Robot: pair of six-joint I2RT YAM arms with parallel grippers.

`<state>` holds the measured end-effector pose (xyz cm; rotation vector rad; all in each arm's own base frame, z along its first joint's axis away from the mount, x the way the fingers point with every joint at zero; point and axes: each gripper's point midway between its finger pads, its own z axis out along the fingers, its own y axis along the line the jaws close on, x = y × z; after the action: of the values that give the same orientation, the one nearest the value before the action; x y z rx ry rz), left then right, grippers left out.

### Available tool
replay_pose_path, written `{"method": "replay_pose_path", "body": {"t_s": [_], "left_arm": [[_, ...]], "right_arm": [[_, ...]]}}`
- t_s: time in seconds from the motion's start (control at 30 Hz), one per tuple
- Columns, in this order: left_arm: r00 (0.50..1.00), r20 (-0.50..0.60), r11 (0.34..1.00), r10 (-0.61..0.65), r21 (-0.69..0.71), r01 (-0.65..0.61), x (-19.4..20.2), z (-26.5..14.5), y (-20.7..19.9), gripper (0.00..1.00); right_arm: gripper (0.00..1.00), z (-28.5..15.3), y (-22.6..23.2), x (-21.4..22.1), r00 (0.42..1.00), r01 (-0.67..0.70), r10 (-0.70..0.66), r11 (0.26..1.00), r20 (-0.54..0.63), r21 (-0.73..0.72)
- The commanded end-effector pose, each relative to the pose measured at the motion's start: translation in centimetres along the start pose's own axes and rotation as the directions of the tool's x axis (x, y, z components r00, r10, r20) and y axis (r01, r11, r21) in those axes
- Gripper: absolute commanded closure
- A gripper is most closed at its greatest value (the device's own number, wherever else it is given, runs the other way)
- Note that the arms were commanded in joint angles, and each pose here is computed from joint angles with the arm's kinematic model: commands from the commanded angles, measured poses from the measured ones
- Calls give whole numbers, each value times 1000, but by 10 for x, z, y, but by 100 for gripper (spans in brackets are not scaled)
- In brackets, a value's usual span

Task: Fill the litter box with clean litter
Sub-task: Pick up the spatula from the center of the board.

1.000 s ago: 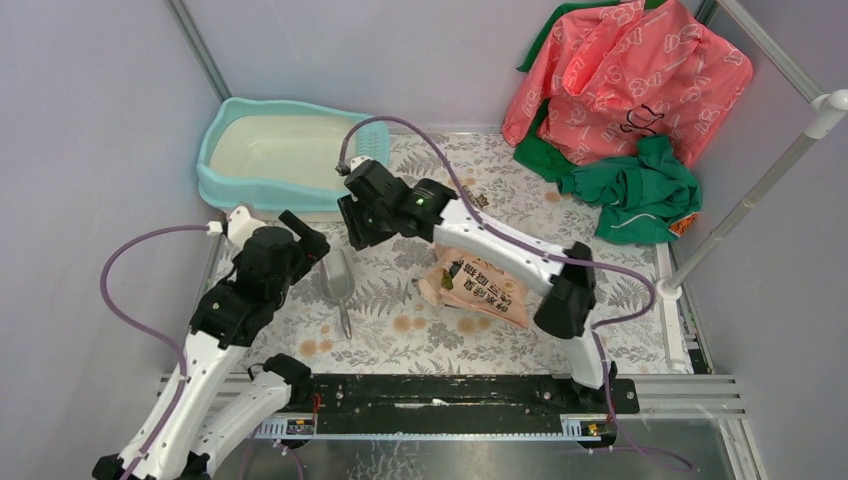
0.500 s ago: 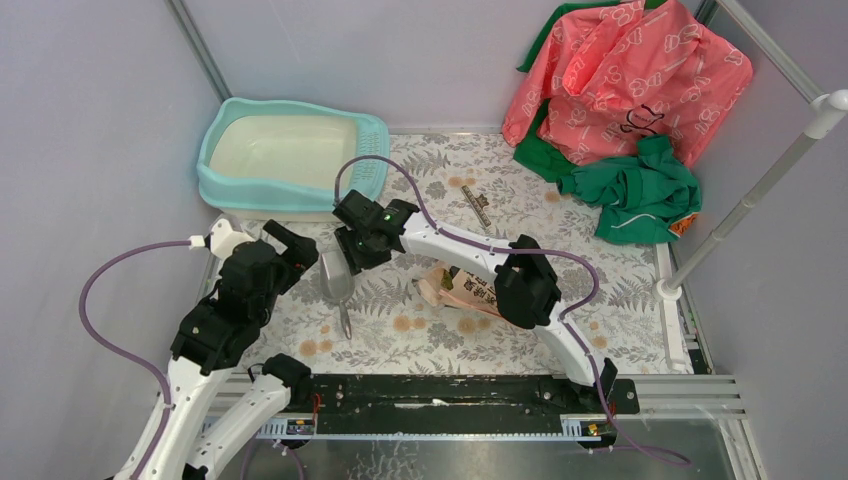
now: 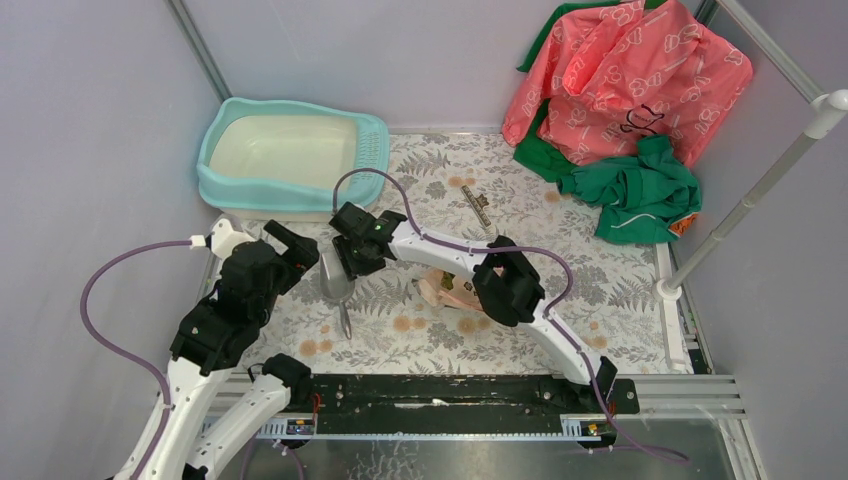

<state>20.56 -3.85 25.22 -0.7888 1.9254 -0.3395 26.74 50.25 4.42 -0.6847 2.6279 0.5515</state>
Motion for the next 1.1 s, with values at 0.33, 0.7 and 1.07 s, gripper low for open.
{"method": "replay_pose_path", "body": {"t_s": [0.33,0.7,1.07], "left_arm": [[1000,6,1000,1,24,-1,-3,1,-6,1],[1000,3,999,1,41,-1,-4,1,-12,1],[999,30,966,29,257,-35,-25,-23,-56,1]], "right_arm": [[57,10,12,-25,997,-9,10,1000,80,-12],[92,8,17,-27,996,-16,19,999,87,-36],[100,-89,39,-59,976,1,27,992,217,-126]]}}
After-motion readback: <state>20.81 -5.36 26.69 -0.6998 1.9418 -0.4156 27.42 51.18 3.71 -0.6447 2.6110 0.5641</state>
